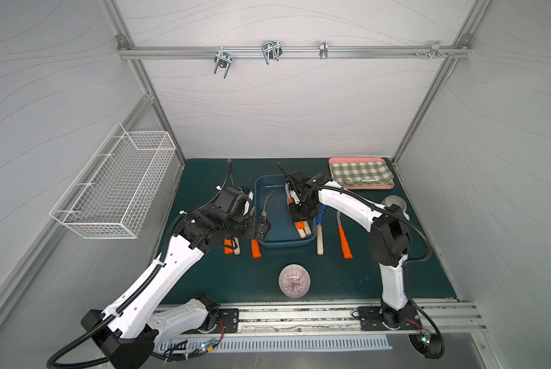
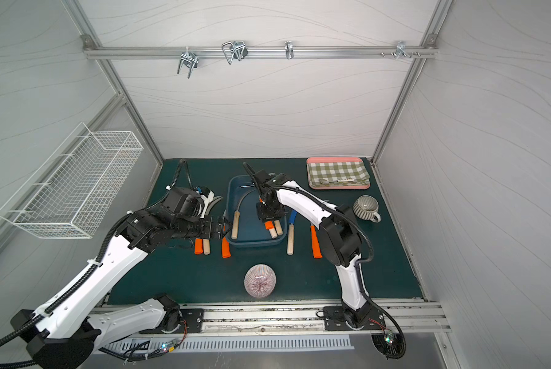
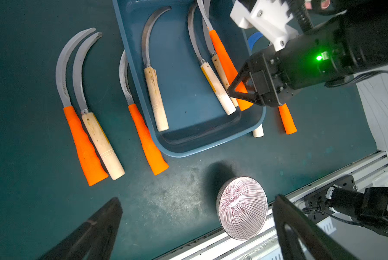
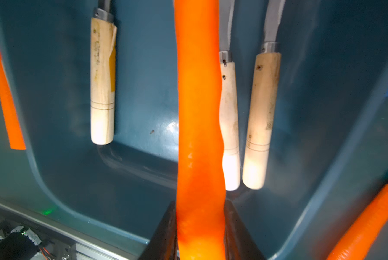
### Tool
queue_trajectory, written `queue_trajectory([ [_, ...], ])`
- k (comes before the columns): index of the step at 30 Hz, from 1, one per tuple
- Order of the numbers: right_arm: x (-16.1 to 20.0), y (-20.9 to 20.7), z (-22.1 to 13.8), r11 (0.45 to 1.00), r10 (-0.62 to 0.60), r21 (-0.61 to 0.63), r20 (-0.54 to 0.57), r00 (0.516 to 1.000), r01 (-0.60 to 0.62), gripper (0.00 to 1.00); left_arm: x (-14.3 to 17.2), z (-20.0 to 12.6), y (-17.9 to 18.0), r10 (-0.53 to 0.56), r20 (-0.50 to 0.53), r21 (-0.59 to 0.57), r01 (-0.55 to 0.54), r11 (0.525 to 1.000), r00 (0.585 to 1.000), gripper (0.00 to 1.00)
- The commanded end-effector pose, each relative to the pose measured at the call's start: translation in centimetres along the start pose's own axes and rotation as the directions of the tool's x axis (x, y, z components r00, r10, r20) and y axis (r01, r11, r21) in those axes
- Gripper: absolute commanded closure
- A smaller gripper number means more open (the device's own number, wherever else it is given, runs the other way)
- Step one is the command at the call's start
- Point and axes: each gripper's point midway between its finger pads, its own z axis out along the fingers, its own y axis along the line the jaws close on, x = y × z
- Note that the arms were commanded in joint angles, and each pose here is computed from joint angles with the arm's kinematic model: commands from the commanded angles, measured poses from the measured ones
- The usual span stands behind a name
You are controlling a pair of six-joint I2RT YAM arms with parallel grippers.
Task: Put small sickles into storage boxes
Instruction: Place the sickle in the storage box.
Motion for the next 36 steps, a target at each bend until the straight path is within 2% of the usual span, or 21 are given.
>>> queue_trajectory([
  [1, -0.6, 0.9, 1.2, 0.999, 0.011, -0.032, -0.003, 1.0, -0.012, 0.93, 0.2, -0.8, 0.2, -0.021, 0.008, 0.006, 0.021, 1.0, 1.0, 0.01],
  [13, -0.8, 1.7, 4.7, 0.998, 0.016, -0.052, -0.051, 0.999, -0.019, 0.92, 0.9, 0.0, 0.9, -0.026, -0.026, -0.012, 0.026, 1.0, 0.999, 0.01],
  [30, 0.8, 4.1, 5.1, 0.997, -0.001, -0.077, -0.075, 0.997, -0.005, 0.91, 2.1, 0.2, 1.6, -0.041, -0.042, -0.02, 0.04, 0.999, 0.998, 0.01],
  [33, 0.6, 4.2, 5.4, 0.997, 0.002, -0.083, -0.08, 0.997, -0.008, 0.85, 2.2, 0.2, 1.7, -0.039, -0.043, -0.021, 0.039, 0.999, 0.998, 0.01],
  [36, 0.3, 4.6, 5.3, 0.993, 0.012, -0.12, -0.083, 0.996, -0.022, 0.64, 2.1, 0.2, 1.7, -0.034, -0.042, -0.019, 0.033, 0.999, 0.999, 0.01],
])
